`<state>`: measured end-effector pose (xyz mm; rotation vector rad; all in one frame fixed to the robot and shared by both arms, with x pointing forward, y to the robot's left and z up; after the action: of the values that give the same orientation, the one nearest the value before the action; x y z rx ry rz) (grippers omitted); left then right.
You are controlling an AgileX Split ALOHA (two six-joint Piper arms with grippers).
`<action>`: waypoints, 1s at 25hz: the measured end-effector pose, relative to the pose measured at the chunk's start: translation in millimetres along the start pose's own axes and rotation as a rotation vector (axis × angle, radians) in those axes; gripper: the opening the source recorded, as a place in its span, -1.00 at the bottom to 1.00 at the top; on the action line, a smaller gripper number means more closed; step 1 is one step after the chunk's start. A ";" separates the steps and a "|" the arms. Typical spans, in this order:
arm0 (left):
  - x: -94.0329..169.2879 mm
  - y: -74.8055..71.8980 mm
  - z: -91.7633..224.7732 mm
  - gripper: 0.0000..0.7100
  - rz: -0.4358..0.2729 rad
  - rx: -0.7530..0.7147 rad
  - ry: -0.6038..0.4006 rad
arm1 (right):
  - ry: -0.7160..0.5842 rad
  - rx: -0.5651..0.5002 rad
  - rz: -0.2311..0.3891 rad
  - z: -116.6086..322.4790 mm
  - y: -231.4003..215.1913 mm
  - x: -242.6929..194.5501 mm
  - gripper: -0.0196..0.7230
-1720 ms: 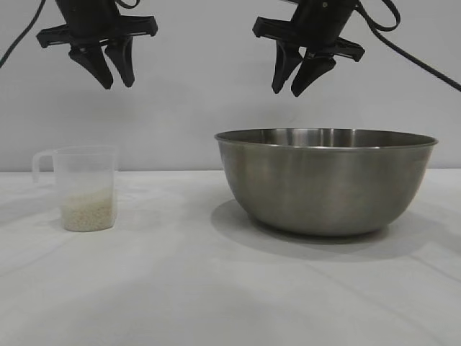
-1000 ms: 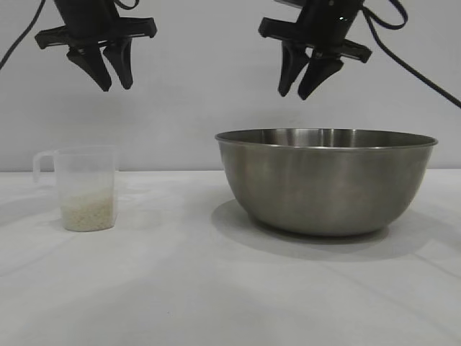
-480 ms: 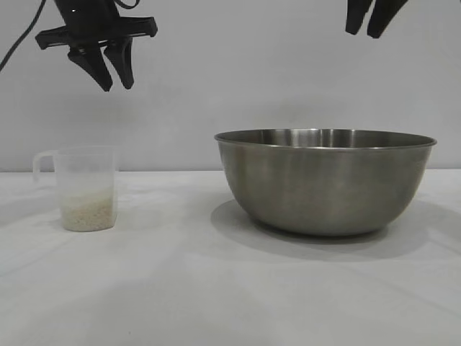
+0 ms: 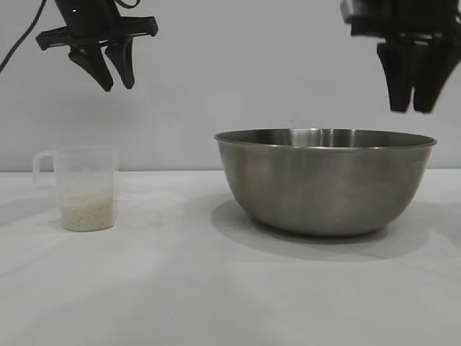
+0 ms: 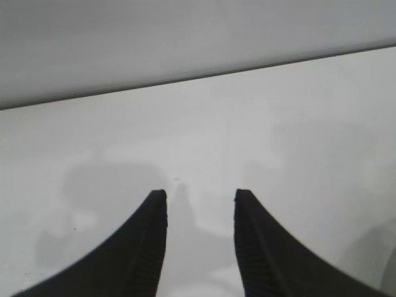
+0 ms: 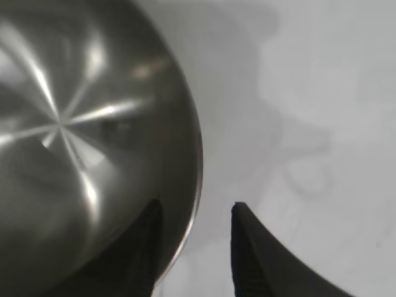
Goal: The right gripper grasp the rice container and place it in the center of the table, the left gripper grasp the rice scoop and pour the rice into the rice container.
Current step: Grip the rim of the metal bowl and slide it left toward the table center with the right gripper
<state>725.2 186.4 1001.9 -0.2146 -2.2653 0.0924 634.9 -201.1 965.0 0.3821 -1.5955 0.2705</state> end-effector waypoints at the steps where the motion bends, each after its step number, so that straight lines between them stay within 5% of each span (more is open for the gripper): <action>1: 0.0 0.0 0.0 -0.37 0.000 0.000 0.000 | 0.004 -0.001 -0.001 -0.6 -0.4 -3.7 -0.30; 8: 0.0 -0.2 0.0 -0.37 0.001 0.002 0.000 | 0.031 -0.003 -0.005 -6.0 -3.5 -30.7 -0.30; 12: 0.0 -0.2 0.0 -0.37 0.001 0.002 0.000 | 0.064 -0.007 -0.021 -6.6 -3.6 -46.6 -0.78; 14: 0.0 -0.2 0.0 -0.37 0.001 0.002 0.000 | 0.064 -0.003 -0.031 -7.7 1.2 -48.6 -0.79; 15: 0.0 -0.2 0.0 -0.37 0.001 0.002 0.000 | 0.069 0.013 -0.034 -7.8 5.5 -48.8 -0.95; 25: 0.0 -0.2 0.0 -0.37 0.001 0.002 0.000 | 0.102 0.208 -0.058 -9.1 85.3 -53.2 -0.95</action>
<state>725.2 186.2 1001.9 -0.2152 -2.2649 0.0954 610.6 -115.3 917.5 0.5659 -1.4578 0.4071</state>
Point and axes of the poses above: a point on each arm's last joint axis where the gripper is mounted, x pointing back along that axis away from the gripper, y along the wrist's bending axis when the last joint is at zero, z = x × y, the point moved 3 cm from there along -x, pointing out along that axis toward the gripper, and after that the axes turned 3 degrees about x, right-handed, at the moved point
